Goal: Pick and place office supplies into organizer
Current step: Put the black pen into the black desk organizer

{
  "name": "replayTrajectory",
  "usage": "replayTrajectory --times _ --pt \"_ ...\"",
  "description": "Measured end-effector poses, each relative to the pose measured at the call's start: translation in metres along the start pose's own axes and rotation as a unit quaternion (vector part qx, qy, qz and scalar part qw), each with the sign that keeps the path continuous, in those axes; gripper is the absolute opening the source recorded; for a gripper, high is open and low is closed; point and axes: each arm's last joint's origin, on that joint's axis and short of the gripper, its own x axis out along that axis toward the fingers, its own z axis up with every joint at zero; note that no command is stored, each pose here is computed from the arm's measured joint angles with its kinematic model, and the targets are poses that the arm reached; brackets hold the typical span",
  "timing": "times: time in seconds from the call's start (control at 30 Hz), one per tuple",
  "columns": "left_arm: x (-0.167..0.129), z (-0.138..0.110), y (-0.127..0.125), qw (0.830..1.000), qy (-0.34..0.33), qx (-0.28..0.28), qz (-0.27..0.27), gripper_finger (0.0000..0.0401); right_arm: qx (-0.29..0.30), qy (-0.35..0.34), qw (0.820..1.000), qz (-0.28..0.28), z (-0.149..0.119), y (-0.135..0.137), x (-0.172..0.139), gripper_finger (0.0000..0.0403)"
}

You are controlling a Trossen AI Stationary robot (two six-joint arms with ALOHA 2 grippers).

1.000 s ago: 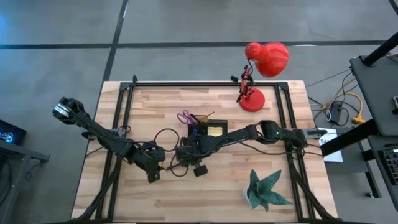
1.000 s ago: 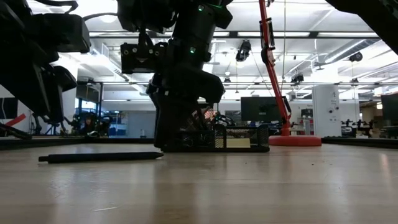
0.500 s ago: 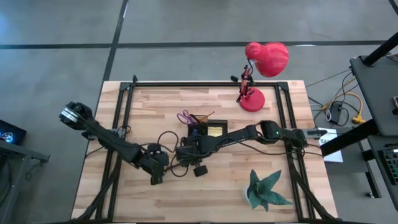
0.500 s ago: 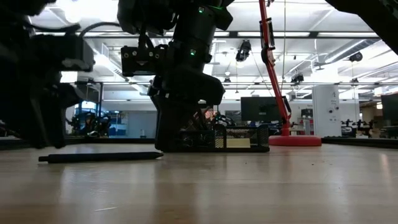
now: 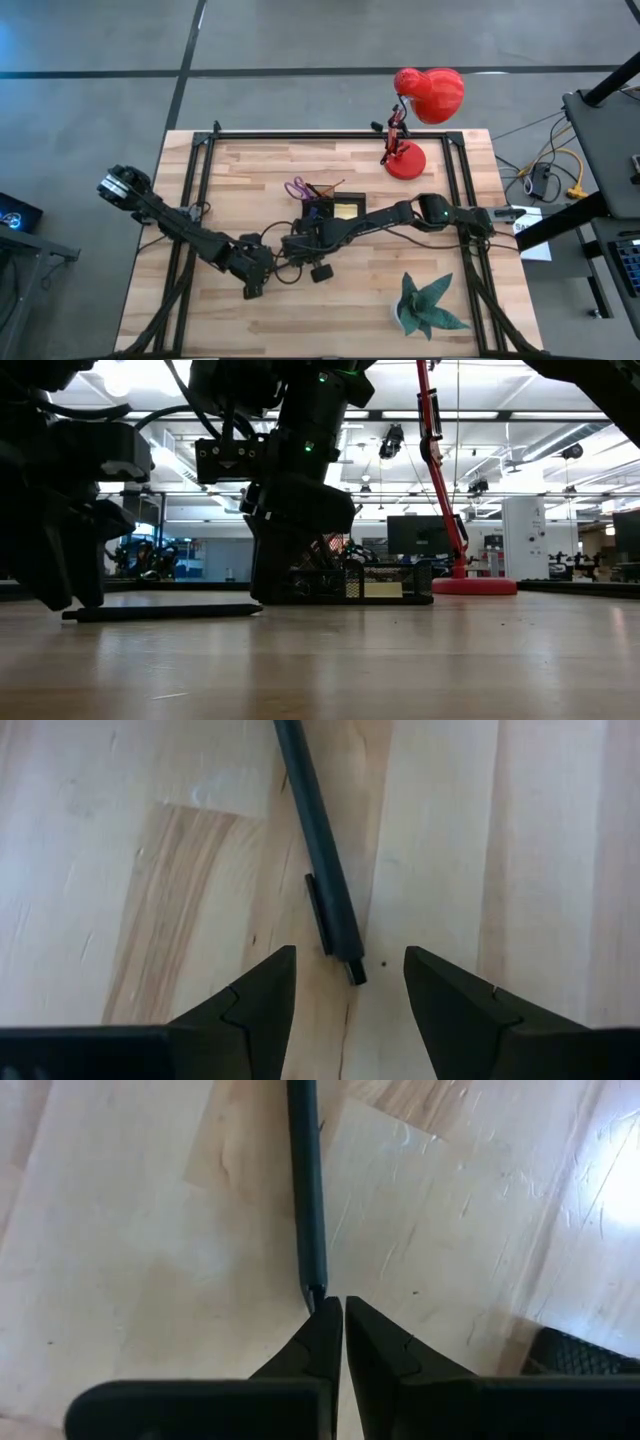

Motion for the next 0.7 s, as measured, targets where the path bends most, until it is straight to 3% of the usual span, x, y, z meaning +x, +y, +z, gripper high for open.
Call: replayTrajectory --times 0.5,0.7 --pt "0.022 -0.002 -0.002 1.000 0.023 -0.003 0.006 0.0170 0.007 0.003 1.000 -0.015 0.000 0.000 0.000 0.0009" --pt "0.026 -0.003 0.001 0.999 0.030 -0.007 0.012 0.0114 0.010 0.004 1.000 -0.015 0.000 0.000 0.000 0.0009"
